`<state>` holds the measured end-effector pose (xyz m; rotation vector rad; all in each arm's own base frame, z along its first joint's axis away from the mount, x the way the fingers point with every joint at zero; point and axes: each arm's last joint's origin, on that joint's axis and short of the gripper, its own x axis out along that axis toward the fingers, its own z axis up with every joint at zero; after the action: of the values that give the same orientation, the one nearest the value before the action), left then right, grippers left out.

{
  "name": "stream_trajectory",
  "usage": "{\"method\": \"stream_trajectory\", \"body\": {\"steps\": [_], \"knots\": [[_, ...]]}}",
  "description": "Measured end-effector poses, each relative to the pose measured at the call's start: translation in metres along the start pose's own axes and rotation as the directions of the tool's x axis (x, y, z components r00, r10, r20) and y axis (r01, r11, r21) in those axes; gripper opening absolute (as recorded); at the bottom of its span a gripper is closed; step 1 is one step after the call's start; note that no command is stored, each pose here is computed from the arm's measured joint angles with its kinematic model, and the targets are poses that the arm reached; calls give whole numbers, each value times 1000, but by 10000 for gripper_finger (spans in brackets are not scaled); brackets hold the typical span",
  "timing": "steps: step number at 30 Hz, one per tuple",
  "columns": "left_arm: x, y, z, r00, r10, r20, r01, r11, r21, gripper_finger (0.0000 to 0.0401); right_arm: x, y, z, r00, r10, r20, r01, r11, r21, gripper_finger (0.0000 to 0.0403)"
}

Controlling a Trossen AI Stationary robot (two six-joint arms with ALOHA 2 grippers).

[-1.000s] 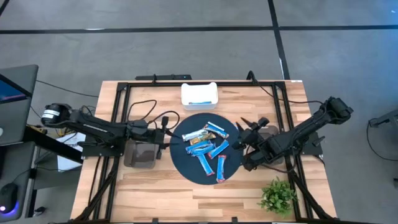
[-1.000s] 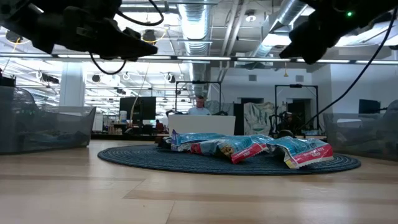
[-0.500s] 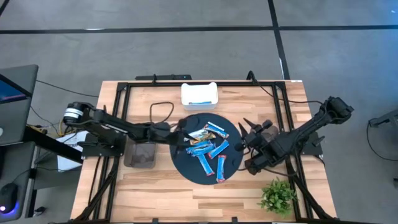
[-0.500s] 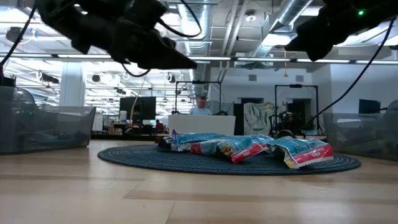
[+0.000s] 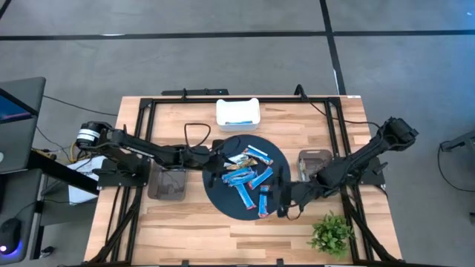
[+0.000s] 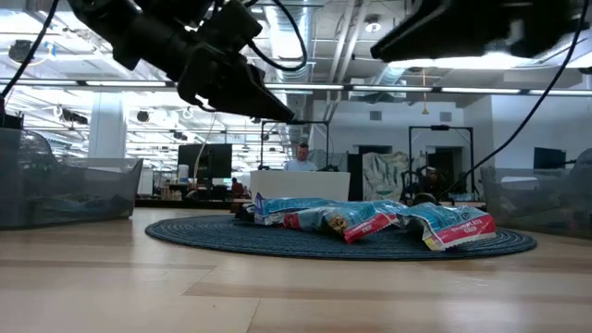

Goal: Pick and place Granola Bars by type
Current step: Put the blue granola bar into the left black bin

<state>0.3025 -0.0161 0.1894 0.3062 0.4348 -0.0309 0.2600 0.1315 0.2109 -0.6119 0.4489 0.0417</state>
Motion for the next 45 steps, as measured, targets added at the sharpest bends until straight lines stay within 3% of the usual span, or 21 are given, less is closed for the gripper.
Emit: {"method": "stream_trajectory", "body": {"steps": [2, 6, 11, 16, 21, 27, 37, 45], "knots": [[0, -1, -1, 1000, -23, -12, 23, 1000, -22, 103, 2, -2, 0, 1000, 18, 17, -17, 999, -38, 129], [1, -3, -3, 996, -84, -16, 83, 994, -65, 103, 3, -18, -8, 992, -103, -77, 103, 995, -8, 129], [12, -8, -13, 991, -128, -38, 124, 989, -82, 103, 9, -31, -27, 981, -139, -136, 140, 990, -2, 129], [19, -10, -17, 989, -135, -66, 129, 988, -90, 103, -2, -40, -41, 985, -168, -39, 168, 986, -9, 129], [19, -10, -18, 988, -137, -71, 128, 985, -118, 103, -28, -46, -47, 985, -111, 130, 107, 994, 36, 129], [28, -13, -24, 986, -146, -79, 136, 983, -120, 103, -51, -50, -54, 950, -60, 307, 41, 997, 68, 129], [57, -18, -29, 960, -215, -181, 204, 976, -76, 103, -56, -51, -56, 942, -47, 332, 17, 996, 91, 129], [59, -16, -29, 953, -193, -233, 178, 980, -83, 103, -55, -50, -56, 943, -45, 329, 15, 996, 92, 129]]}}
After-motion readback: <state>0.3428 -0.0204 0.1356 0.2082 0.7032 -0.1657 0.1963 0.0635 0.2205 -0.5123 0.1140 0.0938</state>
